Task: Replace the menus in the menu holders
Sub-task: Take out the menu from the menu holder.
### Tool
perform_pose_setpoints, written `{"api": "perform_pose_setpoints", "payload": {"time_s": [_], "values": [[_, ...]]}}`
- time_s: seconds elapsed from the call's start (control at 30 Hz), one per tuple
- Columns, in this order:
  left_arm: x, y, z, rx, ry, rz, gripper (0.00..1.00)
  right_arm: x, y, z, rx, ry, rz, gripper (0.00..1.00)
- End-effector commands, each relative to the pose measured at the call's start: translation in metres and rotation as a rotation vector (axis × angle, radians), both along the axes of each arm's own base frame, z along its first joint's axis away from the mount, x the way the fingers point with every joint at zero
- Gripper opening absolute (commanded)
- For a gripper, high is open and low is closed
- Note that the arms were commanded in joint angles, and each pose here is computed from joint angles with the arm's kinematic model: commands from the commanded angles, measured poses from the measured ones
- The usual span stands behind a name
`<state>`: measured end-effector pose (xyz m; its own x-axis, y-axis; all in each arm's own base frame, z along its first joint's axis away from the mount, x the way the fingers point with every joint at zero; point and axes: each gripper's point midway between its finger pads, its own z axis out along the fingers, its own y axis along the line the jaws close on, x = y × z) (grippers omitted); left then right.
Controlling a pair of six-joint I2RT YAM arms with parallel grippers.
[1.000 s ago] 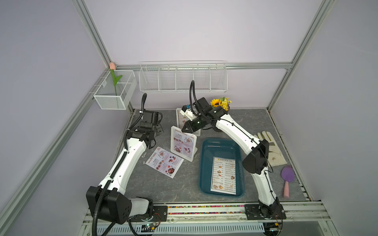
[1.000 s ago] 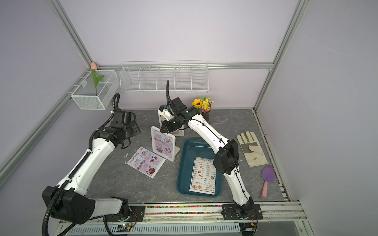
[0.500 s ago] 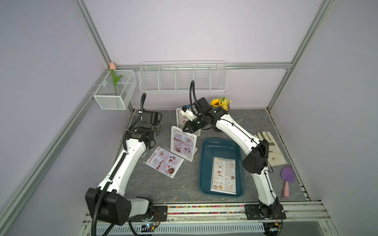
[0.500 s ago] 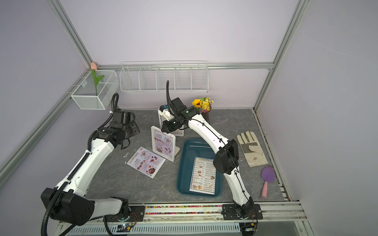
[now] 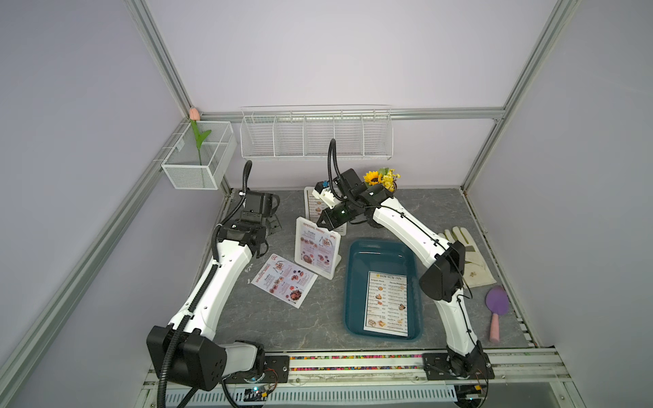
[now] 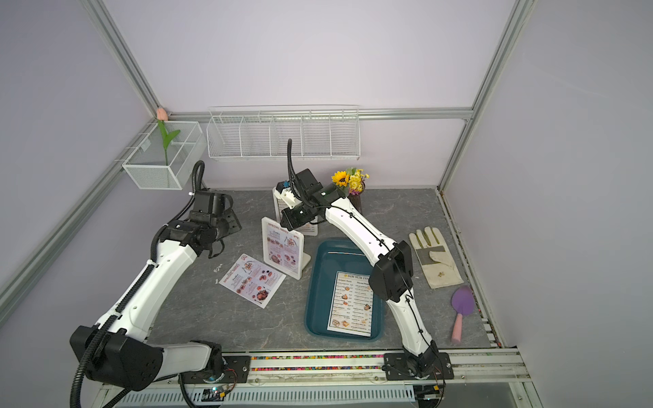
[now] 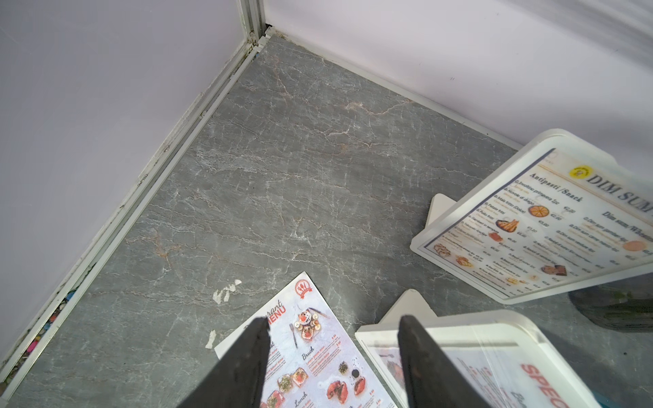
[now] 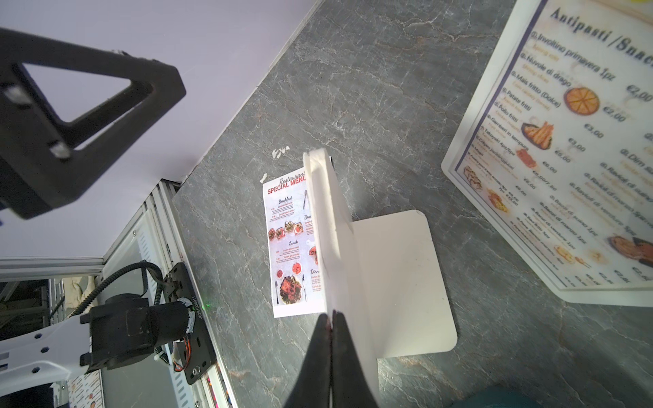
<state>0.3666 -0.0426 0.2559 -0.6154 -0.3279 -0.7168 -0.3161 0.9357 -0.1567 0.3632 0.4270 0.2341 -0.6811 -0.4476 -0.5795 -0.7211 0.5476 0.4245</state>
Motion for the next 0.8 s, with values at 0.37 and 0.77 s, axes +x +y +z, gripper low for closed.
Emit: {"api": "perform_pose_setpoints", "payload": {"time_s": [0.37, 0.77], "values": [[-0.004, 0.007, 0.012, 0.008, -0.033, 0.019, 0.6, 0.002, -0.008, 0.06, 0.118, -0.11, -0.028, 0.07], [-0.003, 0.006, 0.014, 0.002, -0.037, 0.016, 0.6, 0.004, -0.013, 0.05, 0.108, -0.072, -0.006, 0.38]]}}
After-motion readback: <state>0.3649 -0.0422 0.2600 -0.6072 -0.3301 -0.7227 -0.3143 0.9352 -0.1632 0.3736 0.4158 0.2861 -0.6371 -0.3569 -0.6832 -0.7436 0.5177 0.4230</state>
